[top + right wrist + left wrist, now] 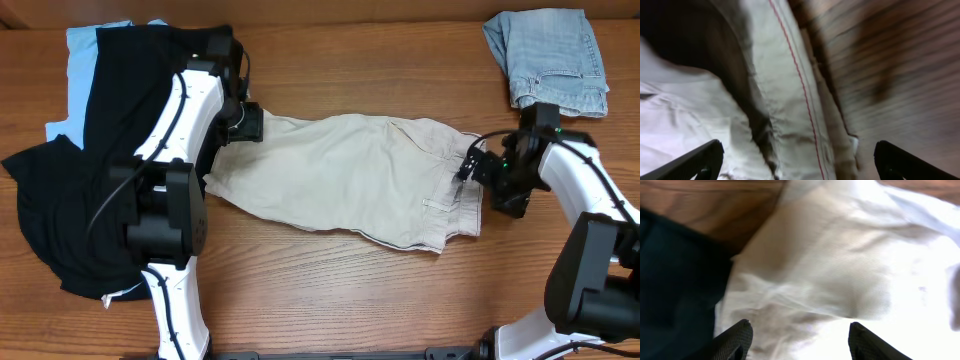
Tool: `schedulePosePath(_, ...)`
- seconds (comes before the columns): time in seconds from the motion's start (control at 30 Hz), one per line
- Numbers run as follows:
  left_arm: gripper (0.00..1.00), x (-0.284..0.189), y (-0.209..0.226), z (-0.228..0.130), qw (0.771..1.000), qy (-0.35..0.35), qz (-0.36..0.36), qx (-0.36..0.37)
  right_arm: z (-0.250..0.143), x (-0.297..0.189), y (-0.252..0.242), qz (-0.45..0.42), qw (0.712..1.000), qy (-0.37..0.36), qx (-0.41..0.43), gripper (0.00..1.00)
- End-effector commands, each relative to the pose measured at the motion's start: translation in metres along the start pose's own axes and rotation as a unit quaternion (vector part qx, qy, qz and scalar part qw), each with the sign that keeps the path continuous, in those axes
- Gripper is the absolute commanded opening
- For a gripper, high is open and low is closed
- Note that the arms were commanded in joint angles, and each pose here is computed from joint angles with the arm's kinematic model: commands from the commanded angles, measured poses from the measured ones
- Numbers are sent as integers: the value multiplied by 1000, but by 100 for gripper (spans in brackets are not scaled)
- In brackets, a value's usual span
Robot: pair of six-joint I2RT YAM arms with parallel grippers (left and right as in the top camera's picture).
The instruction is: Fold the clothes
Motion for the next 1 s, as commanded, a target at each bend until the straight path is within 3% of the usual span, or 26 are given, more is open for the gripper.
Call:
schedulePosePath(0.0, 65, -3, -4, 2, 998, -3, -19, 52, -8, 13, 1, 42, 999, 8, -9, 100)
schedulePosePath(0.4, 64, 23, -1, -9, 998, 16, -18, 57, -38, 66, 20, 111, 993, 0, -31, 97)
schedulePosePath(0.47, 63, 30, 0, -12, 998, 20, -18, 55, -41, 69, 27, 124, 991, -1, -41, 87)
schedulePosePath(0.53, 63, 37, 1, -16, 998, 23, -17, 49, -43, 72, 35, 127, 991, -5, -43, 59)
schedulePosePath(0.57, 62, 42, 2, -18, 999, 24, -17, 43, -43, 73, 42, 135, 990, -11, -45, 39)
schedulePosePath(0.63, 62, 46, 3, -18, 999, 23, -17, 34, -41, 72, 50, 152, 986, -21, -58, 18)
schedulePosePath(0.7, 61, 46, 2, -17, 999, 17, -19, 28, -39, 71, 54, 165, 984, -29, -64, 4)
schedulePosePath(0.97, 64, 23, -6, -2, 998, -6, -52, 26, -13, 45, 38, 198, 978, -49, -36, 4)
Point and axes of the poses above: each gripper's point midway between its finger pads, its own x axis out along the fingers, its own y axis along the line the jaws close on, z = x × y, the point moved 10 cm from there along -x, back along the fingers, and after that the axes turned 5 degrees about -x, right-handed, at the moved point
